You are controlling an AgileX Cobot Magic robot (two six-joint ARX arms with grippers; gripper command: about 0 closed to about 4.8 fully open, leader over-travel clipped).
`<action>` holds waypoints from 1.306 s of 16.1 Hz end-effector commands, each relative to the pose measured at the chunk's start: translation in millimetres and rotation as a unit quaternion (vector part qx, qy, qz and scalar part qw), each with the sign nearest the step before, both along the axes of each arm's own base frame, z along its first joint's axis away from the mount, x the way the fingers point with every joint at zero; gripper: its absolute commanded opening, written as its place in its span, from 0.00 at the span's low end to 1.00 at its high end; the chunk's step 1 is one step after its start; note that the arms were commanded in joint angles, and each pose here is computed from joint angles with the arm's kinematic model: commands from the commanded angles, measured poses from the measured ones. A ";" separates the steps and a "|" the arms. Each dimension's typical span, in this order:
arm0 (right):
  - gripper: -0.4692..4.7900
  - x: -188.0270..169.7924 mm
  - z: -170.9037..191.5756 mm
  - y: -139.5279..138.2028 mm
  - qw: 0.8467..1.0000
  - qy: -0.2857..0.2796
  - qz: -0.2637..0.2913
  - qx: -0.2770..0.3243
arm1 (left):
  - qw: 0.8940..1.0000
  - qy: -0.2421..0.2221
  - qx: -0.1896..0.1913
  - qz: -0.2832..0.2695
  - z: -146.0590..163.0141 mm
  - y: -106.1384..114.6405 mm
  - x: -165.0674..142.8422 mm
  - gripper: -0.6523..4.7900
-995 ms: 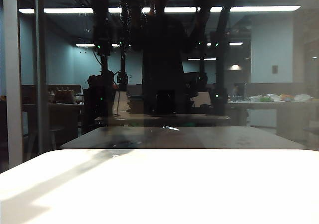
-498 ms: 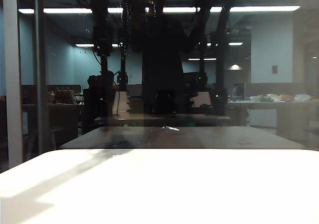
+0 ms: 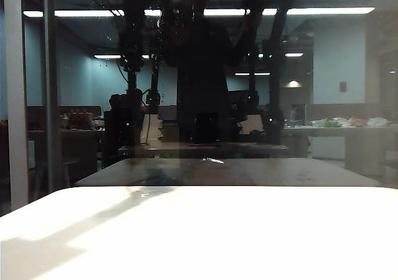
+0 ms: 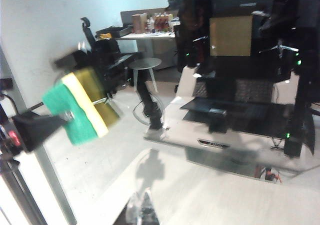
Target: Reach upward to find where there is water on the glass, pick up the sponge from the table, dry the water, and finally place the sponge back on the table.
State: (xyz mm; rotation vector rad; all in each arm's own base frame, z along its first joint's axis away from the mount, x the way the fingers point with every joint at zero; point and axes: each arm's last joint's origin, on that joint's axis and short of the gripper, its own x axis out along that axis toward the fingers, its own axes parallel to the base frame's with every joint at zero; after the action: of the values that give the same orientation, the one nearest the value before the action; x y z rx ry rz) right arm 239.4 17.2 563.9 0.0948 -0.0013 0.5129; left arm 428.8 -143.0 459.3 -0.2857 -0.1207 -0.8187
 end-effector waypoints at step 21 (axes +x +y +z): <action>0.09 -4.4 2.7 0.2 1.000 -0.007 0.002 -0.001 | 0.998 0.040 -0.044 -0.026 38.9 18.6 -1.3 0.11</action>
State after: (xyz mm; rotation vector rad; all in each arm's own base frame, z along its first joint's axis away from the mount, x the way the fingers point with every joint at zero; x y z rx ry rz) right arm 238.5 17.3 564.3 0.0943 -0.0031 0.5137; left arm 427.9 -117.1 500.9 -0.4089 -0.0945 -0.8404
